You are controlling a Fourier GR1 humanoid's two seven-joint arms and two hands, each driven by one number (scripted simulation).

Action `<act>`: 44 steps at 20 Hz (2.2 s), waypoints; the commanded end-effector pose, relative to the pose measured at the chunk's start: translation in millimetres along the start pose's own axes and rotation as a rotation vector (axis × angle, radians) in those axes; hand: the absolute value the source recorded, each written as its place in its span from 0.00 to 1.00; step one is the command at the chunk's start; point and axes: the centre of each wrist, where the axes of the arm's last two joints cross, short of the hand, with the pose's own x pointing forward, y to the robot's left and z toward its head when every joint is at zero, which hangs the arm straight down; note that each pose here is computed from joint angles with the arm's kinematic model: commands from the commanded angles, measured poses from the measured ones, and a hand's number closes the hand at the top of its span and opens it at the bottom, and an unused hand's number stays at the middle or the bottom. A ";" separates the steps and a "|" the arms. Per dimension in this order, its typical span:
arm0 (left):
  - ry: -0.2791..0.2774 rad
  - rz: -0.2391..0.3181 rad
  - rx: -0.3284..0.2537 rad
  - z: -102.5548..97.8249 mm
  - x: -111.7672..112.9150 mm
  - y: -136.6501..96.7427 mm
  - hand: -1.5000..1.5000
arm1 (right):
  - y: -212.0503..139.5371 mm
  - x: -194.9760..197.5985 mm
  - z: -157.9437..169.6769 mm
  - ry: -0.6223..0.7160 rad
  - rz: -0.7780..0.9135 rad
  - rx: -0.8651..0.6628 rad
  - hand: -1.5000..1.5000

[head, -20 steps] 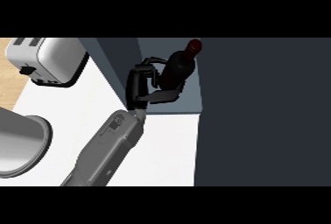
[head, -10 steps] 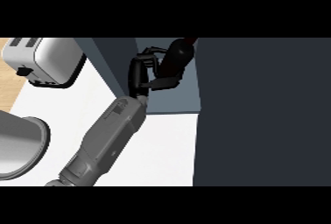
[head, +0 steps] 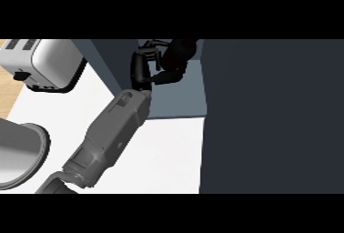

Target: Pick up the wine, place it into the cabinet and close the cabinet

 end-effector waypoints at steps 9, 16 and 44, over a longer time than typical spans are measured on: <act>0.093 0.102 0.090 -11.5 -5.7 5.0 1.00 | -1.0 2.3 3.2 -0.046 -0.038 0.042 0.00; 0.102 0.163 0.113 -9.2 -13.4 10.5 1.00 | -2.0 18.3 16.6 -0.062 -0.048 0.055 0.00; 0.111 -0.104 0.105 8.6 -46.2 43.6 0.00 | 10.2 7.0 1.4 -0.059 -0.036 0.074 0.00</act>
